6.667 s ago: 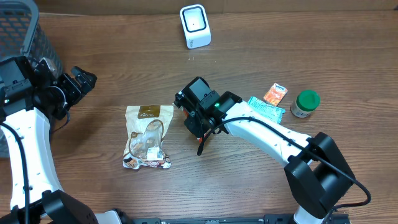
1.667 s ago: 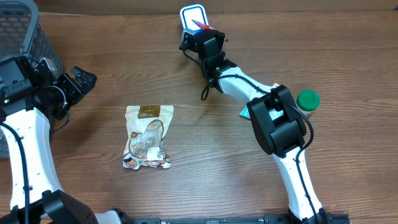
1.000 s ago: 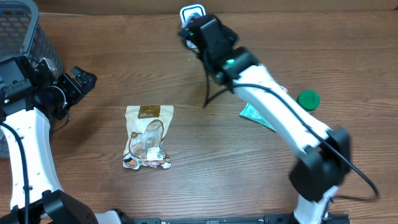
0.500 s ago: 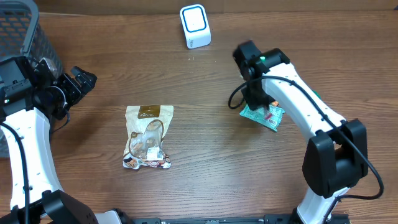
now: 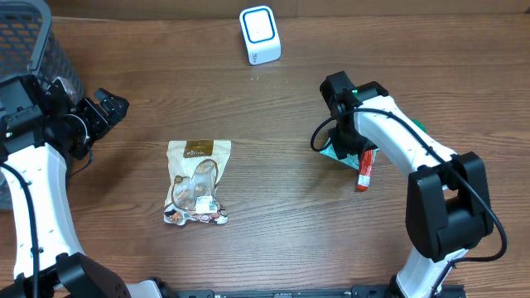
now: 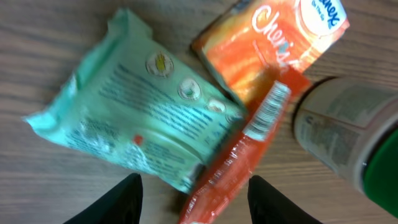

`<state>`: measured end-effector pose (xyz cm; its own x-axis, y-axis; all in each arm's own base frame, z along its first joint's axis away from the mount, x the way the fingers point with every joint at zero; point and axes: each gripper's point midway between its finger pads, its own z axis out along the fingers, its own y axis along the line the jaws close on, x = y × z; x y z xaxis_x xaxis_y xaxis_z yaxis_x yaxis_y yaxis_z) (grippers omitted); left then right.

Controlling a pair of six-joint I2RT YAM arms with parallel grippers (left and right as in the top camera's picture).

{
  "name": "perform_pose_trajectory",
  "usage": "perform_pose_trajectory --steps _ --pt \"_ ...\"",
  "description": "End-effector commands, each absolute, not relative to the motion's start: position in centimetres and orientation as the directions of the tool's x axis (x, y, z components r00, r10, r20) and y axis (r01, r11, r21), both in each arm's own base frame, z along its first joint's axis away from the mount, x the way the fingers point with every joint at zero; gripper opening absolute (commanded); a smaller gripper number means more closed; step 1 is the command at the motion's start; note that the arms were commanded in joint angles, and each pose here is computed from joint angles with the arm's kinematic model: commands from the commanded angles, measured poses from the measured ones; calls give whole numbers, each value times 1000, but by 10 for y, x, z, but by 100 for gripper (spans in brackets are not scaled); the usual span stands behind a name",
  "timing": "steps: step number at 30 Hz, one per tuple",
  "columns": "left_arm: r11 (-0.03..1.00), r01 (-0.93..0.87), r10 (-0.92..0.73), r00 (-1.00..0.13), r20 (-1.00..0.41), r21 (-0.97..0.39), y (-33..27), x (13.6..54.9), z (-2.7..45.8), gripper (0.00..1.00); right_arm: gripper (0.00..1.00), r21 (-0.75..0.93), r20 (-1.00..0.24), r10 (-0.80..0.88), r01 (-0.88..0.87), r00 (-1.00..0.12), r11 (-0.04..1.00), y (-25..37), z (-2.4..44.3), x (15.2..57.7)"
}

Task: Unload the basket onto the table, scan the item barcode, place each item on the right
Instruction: 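Carry the red packet right and release it beside the green packet, then move the right gripper over the Pantree snack bag and lower it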

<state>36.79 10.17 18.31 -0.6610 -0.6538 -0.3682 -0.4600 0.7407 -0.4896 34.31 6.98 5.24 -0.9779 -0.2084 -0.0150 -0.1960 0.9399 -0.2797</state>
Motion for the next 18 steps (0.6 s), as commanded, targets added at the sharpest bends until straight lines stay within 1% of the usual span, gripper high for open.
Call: perform_pose_trajectory --steps 1,3,4,5,7,9,13,14,16,17,18 --pt "742 -454 -655 -650 -386 -494 102 368 191 100 56 -184 -45 -152 -142 -987 973 89 48 344" --pt "742 -454 -654 -650 -386 -494 102 368 191 100 56 -30 -61 -122 -120 -991 992 120 45 345" --pt "742 -454 -654 -650 -386 -494 102 368 191 100 56 17 -64 -115 -116 -991 993 129 45 345" --pt "742 -454 -655 -650 -386 -494 102 368 191 100 56 103 -68 -104 -111 -992 989 146 46 345" --pt "742 -454 -654 -650 -386 -494 102 368 191 100 57 230 -70 -102 -115 -992 966 175 50 344" --pt "742 -454 -655 -650 -386 -494 102 368 191 99 57 348 -90 -141 -164 -986 923 211 57 340" --pt "742 -454 -654 -650 -386 -494 102 368 191 99 59 388 -128 -213 -247 -969 888 251 62 328" --pt "742 -454 -655 -650 -386 -494 102 368 191 100 63 389 -136 -238 -272 -962 880 260 62 323" --pt "742 -454 -655 -650 -386 -494 102 368 191 100 79 387 -154 -289 -327 -945 862 279 63 312" --pt "742 -454 -655 -650 -386 -494 102 368 191 100 100 376 -168 -310 -351 -936 857 287 62 308" --pt "742 -454 -655 -650 -386 -494 102 368 191 100 100 355 -188 -322 -370 -928 859 294 62 306"
